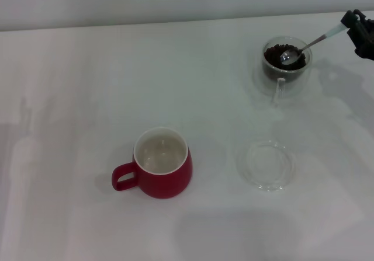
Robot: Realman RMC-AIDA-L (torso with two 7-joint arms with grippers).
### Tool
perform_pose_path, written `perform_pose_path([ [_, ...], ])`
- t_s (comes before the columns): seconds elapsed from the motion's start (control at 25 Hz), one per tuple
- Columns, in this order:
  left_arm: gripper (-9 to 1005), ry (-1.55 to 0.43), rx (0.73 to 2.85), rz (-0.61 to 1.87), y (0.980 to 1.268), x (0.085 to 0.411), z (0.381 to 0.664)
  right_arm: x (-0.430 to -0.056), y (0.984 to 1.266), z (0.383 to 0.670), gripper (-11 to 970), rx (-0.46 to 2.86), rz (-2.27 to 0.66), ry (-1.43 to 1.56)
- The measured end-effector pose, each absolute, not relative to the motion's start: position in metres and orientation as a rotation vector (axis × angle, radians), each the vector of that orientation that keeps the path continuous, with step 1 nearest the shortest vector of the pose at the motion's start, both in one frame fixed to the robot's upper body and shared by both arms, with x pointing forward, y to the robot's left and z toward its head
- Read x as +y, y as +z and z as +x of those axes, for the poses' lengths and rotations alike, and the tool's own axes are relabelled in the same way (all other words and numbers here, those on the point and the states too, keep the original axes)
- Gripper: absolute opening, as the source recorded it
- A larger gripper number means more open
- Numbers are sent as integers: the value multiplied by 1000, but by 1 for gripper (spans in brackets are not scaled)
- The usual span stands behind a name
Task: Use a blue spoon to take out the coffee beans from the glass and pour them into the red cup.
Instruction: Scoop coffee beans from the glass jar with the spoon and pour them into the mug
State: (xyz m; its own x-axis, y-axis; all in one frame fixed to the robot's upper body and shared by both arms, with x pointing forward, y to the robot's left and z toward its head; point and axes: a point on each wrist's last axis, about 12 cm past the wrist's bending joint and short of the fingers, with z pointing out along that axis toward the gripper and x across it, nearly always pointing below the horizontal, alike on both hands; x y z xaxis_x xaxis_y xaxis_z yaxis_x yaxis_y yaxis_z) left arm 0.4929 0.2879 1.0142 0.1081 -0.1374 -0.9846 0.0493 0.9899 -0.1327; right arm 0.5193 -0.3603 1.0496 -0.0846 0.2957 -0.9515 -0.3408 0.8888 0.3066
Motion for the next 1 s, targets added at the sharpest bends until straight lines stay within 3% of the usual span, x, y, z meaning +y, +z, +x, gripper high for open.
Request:
perform_pose_path([
  [1.0,665,-123,1465,-73,1014,292,495,-360,1039,519,148,1646,132,626],
])
